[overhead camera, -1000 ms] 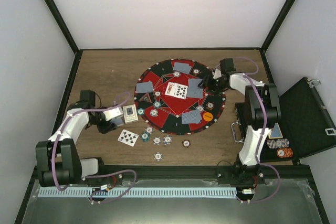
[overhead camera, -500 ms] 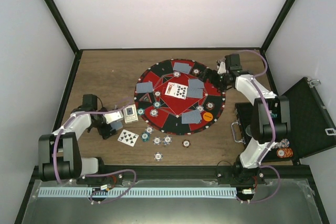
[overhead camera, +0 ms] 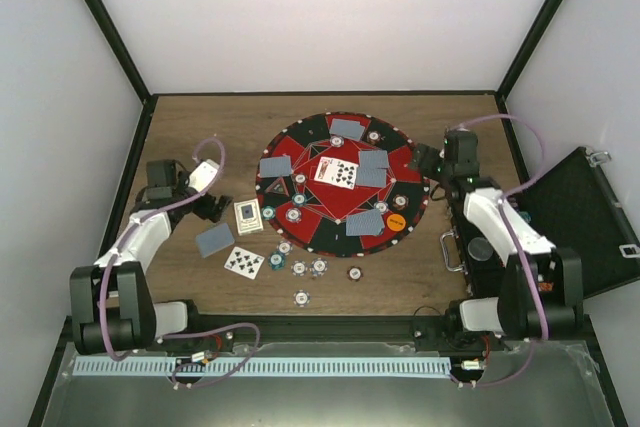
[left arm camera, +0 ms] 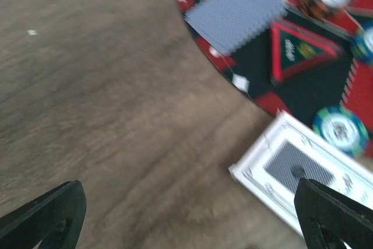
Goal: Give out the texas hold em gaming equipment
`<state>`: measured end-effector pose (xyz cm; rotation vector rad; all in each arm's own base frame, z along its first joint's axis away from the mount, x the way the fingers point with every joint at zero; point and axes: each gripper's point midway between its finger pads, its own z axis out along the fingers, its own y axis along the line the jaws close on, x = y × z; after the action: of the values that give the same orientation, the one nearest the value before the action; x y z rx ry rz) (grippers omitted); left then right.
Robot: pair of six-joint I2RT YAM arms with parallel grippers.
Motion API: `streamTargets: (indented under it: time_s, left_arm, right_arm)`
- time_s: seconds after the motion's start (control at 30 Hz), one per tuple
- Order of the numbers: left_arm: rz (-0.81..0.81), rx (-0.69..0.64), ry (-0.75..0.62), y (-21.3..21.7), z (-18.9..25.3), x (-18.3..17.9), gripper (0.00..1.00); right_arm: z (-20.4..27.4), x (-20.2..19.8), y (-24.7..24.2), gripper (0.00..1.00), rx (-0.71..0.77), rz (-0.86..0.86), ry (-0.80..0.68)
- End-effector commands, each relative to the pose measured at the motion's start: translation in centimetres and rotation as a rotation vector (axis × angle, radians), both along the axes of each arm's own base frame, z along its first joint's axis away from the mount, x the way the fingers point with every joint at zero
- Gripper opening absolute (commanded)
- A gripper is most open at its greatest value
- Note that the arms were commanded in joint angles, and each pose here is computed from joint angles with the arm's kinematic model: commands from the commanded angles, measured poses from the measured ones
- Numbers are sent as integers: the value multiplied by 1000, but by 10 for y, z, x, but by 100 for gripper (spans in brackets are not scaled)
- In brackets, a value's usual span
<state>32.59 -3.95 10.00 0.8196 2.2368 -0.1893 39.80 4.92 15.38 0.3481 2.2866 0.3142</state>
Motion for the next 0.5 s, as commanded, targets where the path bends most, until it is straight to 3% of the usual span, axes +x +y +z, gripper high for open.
streamTargets:
  time_s: [0.0,0.17,0.3,0.47]
  left_arm:
    - [305,-261,-245,13,35,47,100]
    - [416,-384,-480,25,43,58,100]
    - [463,-383,-623,33,57,62,100]
    - [523,-373,-708,40,46,51,100]
  right_arm:
    - [34,-3,-55,100,-209,-236,-285]
    - [10,-19,-86,100,-299,-363,-333]
    - [-1,-23,-91,100,-303,-385,-378]
    - [2,-20,-89,100,-359,-353,-501]
